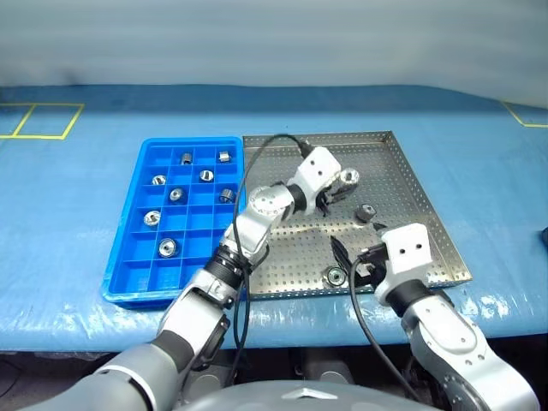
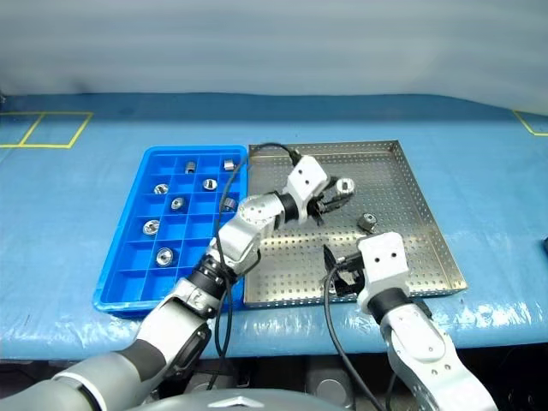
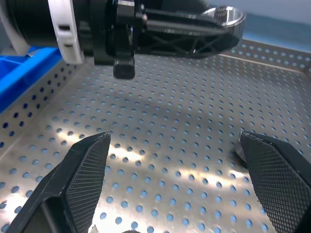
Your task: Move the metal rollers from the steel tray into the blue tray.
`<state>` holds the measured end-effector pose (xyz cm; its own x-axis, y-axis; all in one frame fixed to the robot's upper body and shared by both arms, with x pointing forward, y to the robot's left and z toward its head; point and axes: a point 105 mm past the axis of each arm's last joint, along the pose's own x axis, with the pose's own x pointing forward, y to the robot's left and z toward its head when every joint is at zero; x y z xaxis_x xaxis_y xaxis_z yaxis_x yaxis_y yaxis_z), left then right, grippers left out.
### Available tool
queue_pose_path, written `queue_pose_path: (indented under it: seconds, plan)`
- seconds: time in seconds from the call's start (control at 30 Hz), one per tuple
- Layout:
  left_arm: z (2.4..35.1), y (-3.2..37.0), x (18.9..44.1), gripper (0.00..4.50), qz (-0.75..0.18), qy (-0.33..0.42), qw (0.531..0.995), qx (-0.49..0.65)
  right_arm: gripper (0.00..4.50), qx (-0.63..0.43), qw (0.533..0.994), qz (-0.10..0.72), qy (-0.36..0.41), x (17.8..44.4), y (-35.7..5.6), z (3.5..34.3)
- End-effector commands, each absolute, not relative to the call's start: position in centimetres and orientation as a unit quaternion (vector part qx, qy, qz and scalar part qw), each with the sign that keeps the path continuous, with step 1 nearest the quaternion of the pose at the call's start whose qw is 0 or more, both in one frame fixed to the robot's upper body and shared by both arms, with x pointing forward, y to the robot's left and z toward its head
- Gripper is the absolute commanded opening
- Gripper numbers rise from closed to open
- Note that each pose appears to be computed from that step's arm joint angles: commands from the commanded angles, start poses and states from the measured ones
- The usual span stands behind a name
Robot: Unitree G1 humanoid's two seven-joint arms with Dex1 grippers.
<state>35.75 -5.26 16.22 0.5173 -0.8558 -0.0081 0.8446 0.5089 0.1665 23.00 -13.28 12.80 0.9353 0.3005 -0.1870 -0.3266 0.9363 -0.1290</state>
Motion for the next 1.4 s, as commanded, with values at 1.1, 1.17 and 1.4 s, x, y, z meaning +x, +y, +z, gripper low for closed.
queue_pose_path:
  seconds: [1.1, 1.17, 1.4]
  plan:
    - [11.9, 19.2, 25.7, 1.69, -0.074, 0.101, 0.983, 0.136, 4.5, -0.137, 0.826, 0.546, 0.034, 25.8, -1.7, 13.2]
    - [11.5, 19.1, 25.4, 1.69, -0.074, 0.109, 0.982, 0.136, 4.5, -0.136, 0.825, 0.547, 0.033, 25.7, -1.6, 13.2]
    - [10.4, 18.3, 24.7, 1.69, -0.089, 0.134, 0.981, 0.109, 4.5, -0.131, 0.826, 0.548, 0.035, 25.5, -1.5, 13.1]
